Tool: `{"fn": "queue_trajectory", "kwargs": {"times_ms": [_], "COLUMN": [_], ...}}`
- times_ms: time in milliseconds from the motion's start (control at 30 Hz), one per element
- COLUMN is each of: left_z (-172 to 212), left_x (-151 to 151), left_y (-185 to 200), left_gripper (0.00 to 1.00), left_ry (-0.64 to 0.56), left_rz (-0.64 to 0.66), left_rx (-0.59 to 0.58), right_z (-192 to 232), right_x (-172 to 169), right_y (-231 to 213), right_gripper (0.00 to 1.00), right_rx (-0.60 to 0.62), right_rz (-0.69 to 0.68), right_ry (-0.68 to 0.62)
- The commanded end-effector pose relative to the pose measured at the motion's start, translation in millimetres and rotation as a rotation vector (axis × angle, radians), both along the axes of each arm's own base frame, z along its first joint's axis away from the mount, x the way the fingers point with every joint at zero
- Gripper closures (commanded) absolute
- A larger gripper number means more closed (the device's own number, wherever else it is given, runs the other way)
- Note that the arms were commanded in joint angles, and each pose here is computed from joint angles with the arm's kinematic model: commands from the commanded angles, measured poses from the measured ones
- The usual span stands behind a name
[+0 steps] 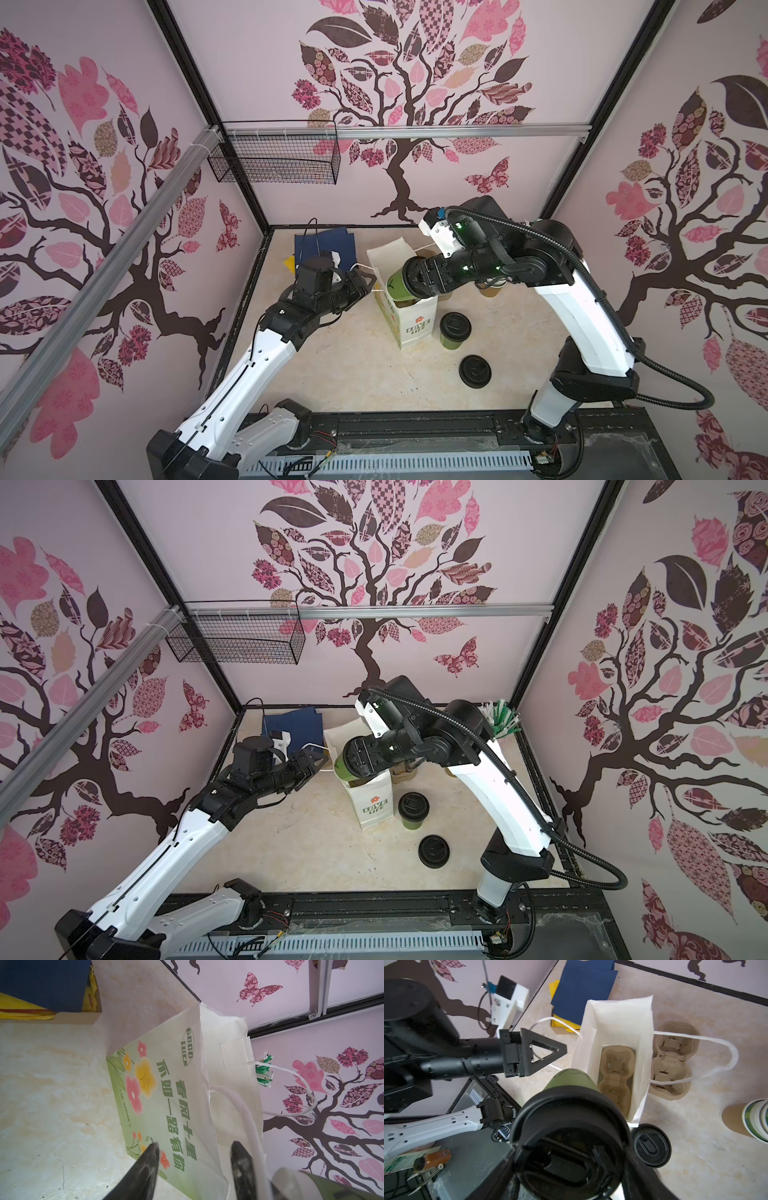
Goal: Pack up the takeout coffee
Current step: 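Lift the green cup and carry it over the white bag opening, then lower the green cup into the bag while the left gripper holds the bag edge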
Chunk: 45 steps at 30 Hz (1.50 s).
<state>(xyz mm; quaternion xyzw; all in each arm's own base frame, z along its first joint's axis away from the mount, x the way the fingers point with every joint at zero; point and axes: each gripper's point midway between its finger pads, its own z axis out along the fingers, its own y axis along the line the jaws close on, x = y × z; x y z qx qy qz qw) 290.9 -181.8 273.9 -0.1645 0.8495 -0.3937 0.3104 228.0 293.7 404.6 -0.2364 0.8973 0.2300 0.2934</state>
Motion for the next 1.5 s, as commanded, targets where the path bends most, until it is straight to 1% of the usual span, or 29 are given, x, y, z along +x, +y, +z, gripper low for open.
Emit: {"fn": "queue_trajectory", "kwargs": {"times_ms": [0, 167, 333, 533, 700, 800, 933, 1000, 1300, 1467], "left_z": [23.0, 29.7, 28.9, 24.7, 29.5, 33.1, 36.7, 38.4, 39.9, 35.1], "left_x": [1.6, 1.9, 1.5, -4.3, -11.8, -19.4, -33.2, -39.2, -51.5, -67.2], "left_y": [1.2, 5.9, 7.0, 2.3, -4.4, -12.4, -17.4, -18.2, -19.2, -26.7], "left_gripper": [0.39, 0.37, 0.45, 0.65, 0.82, 0.9, 0.97, 1.0, 1.0, 1.0], "left_ry": [-0.062, -0.079, -0.078, -0.054, -0.047, -0.029, -0.008, -0.002, 0.018, 0.053], "left_rz": [-0.005, 0.005, -0.004, -0.041, -0.08, -0.122, -0.176, -0.192, -0.204, -0.24], "left_rx": [-0.007, 0.022, 0.049, 0.039, -0.004, -0.053, -0.083, -0.094, -0.115, -0.127], "right_z": [-22.5, -55.8, -84.7, -106.7, -124.9, -132.5, -138.1, -139.4, -144.4, -146.7], "right_x": [26.3, 43.2, 55.9, 65.1, 65.1, 63.1, 59.1, 56.9, 45.3, 34.8], "right_y": [-4.9, 2.1, 12.2, 24.4, 26.3, 25.4, 21.2, 18.9, 11.1, 8.8], "right_gripper": [0.34, 0.34, 0.35, 0.36, 0.36, 0.36, 0.36, 0.36, 0.37, 0.37], "right_rx": [-0.103, -0.209, -0.278, -0.312, -0.351, -0.369, -0.388, -0.393, -0.406, -0.402], "right_rz": [-0.082, -0.104, -0.115, -0.117, -0.112, -0.105, -0.102, -0.099, -0.086, -0.066], "right_ry": [-0.009, 0.016, 0.05, 0.084, 0.121, 0.139, 0.155, 0.162, 0.195, 0.226]}}
